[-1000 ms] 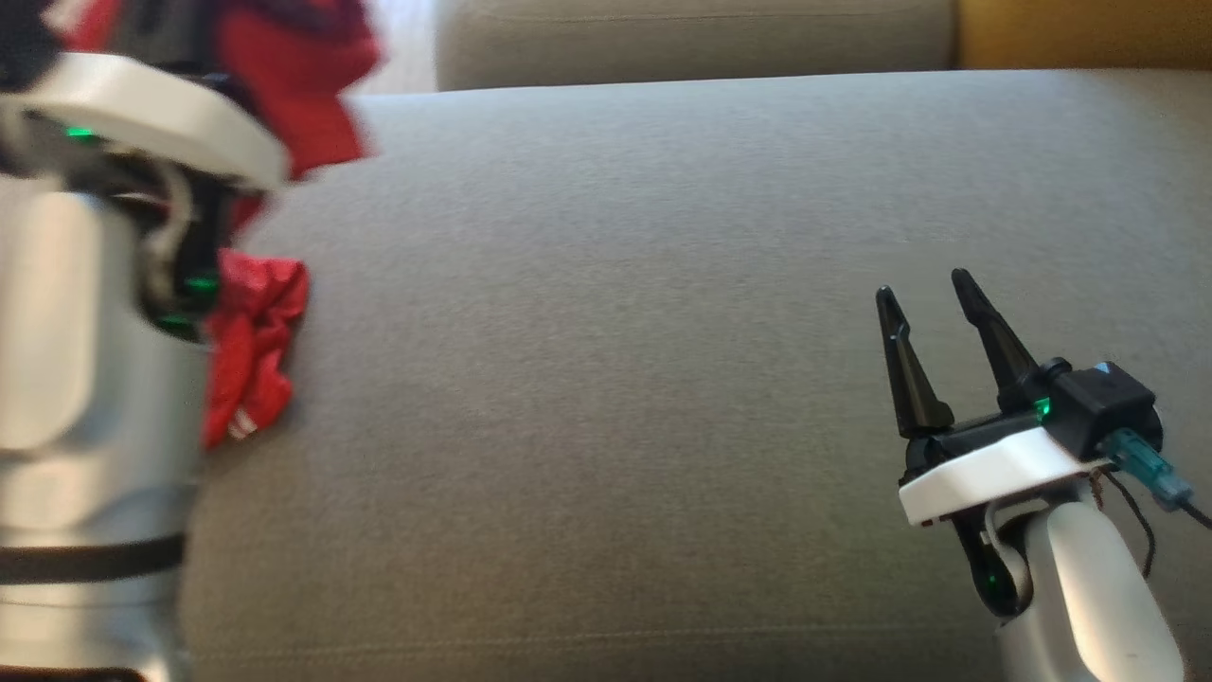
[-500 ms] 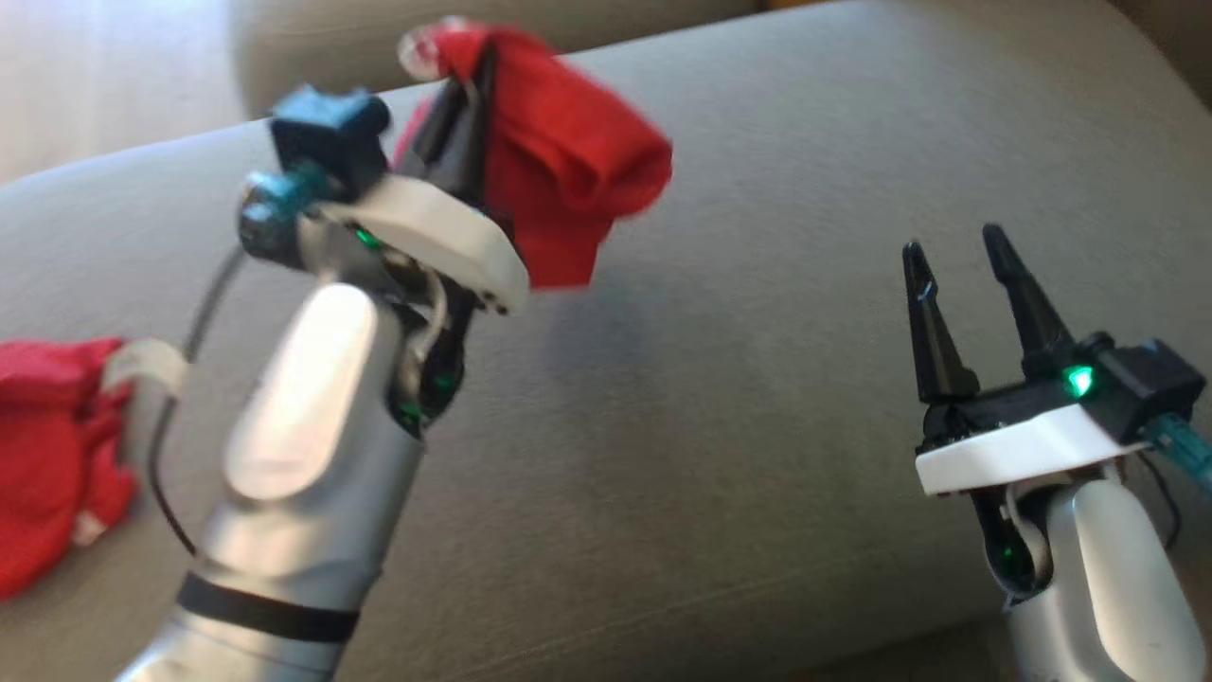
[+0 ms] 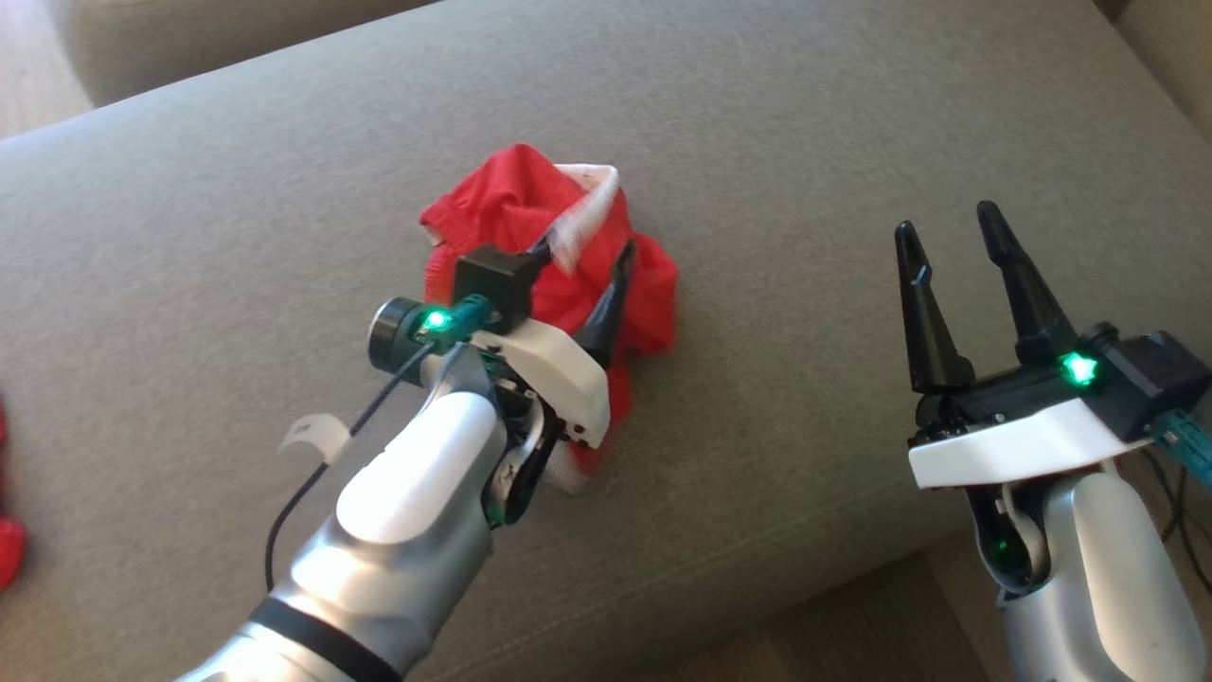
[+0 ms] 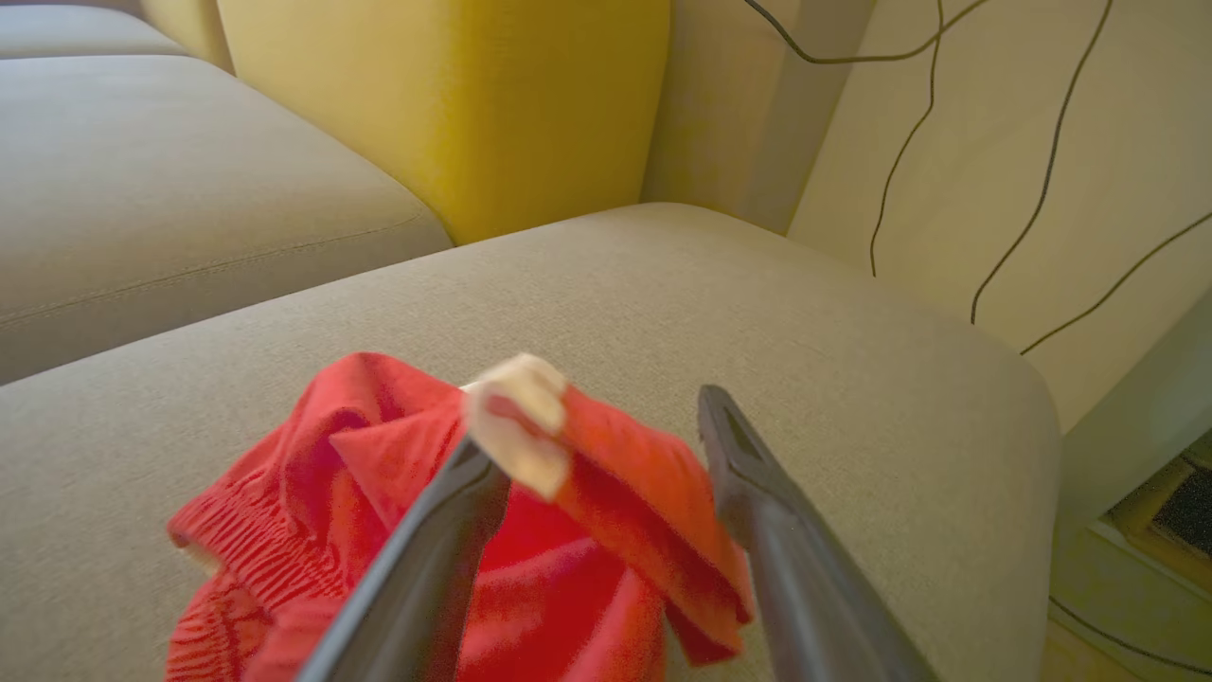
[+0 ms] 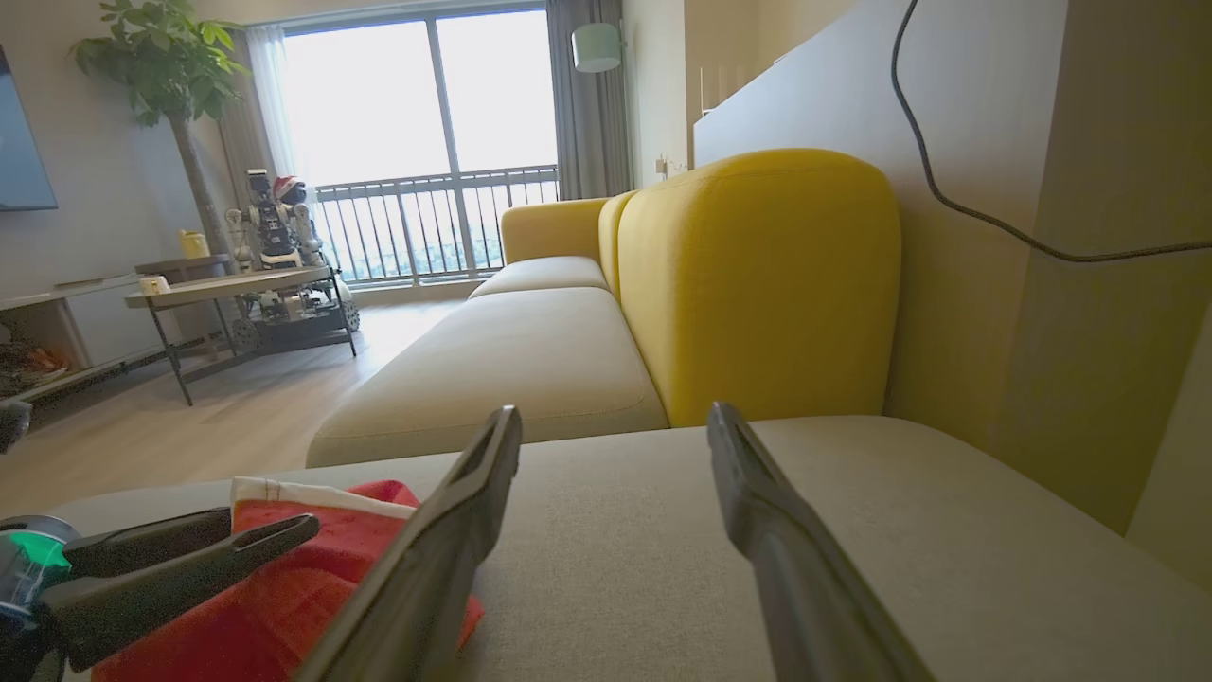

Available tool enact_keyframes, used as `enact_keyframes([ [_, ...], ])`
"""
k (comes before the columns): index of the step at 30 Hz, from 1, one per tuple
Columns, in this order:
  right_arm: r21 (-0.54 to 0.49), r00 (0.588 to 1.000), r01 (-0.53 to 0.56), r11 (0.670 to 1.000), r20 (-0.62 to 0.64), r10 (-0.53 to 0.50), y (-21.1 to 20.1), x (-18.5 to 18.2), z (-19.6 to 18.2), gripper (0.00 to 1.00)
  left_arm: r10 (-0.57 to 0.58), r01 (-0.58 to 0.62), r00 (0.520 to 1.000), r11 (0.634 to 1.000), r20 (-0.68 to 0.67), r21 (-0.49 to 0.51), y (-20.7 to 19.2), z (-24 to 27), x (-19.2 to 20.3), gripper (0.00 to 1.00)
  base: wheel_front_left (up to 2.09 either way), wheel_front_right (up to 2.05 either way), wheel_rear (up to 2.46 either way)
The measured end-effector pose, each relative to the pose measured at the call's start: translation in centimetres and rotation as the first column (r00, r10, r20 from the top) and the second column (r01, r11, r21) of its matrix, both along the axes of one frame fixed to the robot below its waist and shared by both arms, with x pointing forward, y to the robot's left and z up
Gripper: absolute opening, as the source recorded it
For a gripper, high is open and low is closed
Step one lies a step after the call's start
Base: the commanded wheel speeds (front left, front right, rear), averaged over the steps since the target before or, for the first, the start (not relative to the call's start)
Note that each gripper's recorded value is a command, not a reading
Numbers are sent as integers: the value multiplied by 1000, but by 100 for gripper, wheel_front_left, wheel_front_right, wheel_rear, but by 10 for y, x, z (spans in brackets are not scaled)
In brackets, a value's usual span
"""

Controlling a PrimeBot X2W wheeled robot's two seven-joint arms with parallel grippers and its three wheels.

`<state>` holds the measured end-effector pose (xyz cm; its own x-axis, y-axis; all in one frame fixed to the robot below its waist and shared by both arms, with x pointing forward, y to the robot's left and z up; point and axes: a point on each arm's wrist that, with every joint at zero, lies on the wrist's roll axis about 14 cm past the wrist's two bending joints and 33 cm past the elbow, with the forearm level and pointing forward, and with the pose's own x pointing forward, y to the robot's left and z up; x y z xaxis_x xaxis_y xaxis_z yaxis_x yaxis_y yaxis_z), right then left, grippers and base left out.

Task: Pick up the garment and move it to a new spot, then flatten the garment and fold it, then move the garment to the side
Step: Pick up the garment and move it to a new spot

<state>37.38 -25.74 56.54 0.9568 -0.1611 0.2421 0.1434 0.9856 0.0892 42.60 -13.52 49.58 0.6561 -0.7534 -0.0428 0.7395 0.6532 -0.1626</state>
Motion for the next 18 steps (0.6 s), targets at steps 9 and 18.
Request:
enact_keyframes([
  [9,-18,997,-79,997,5,79,27,18,1,100,205,-203,973,979,104,-35,73,35,34,100,0,0,0],
  [18,-40,973,-230,972,-31,228,81,27,-10,100,422,-443,884,894,203,69,200,23,-6,100,0,0,0],
])
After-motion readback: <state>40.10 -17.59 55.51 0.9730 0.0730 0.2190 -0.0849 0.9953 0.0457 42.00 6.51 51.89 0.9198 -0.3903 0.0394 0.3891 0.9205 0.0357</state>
